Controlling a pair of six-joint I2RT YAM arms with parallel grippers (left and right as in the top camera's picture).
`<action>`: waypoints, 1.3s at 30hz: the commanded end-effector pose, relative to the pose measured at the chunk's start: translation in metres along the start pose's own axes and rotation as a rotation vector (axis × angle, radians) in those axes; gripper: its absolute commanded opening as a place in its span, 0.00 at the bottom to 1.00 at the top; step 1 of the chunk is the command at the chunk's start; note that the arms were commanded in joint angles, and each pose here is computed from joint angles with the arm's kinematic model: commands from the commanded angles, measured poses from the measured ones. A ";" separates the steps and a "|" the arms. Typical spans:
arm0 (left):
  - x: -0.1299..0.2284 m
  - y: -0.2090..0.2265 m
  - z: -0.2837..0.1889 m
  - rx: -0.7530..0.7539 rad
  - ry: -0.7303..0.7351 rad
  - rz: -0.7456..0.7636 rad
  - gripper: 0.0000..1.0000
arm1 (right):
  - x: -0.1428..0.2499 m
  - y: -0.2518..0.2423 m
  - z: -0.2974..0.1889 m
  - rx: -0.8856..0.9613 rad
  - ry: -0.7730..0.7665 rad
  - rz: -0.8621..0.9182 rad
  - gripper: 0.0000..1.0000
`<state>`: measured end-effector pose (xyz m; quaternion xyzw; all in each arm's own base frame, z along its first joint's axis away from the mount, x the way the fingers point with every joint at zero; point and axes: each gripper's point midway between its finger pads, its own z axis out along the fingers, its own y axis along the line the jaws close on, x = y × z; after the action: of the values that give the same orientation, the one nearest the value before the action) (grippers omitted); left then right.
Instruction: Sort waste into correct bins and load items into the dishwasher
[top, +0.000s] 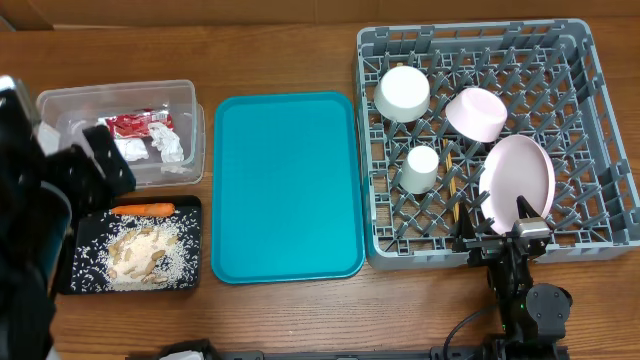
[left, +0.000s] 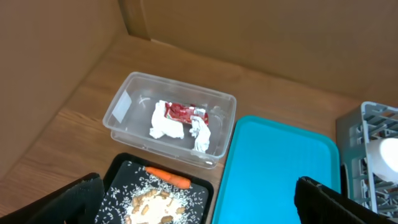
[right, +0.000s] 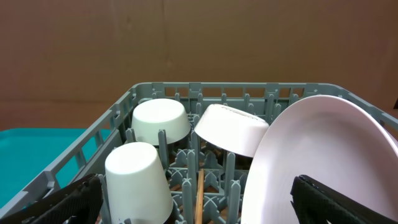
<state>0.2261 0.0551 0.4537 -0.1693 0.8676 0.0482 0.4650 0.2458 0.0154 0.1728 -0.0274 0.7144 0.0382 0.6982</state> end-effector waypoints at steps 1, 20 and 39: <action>0.012 0.004 -0.018 0.002 -0.027 0.017 1.00 | 0.002 -0.001 0.000 0.006 -0.005 0.004 1.00; 0.163 -0.014 0.061 0.155 0.254 0.019 1.00 | 0.002 -0.001 0.000 0.006 -0.005 0.004 1.00; 0.216 -0.046 0.169 0.397 -0.222 0.027 1.00 | 0.002 -0.001 0.000 0.006 -0.005 0.004 1.00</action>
<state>0.2691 0.0090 0.1990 -0.0784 0.8103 -0.0812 0.5750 0.2458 0.0155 0.1730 -0.0276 0.7141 0.0384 0.6985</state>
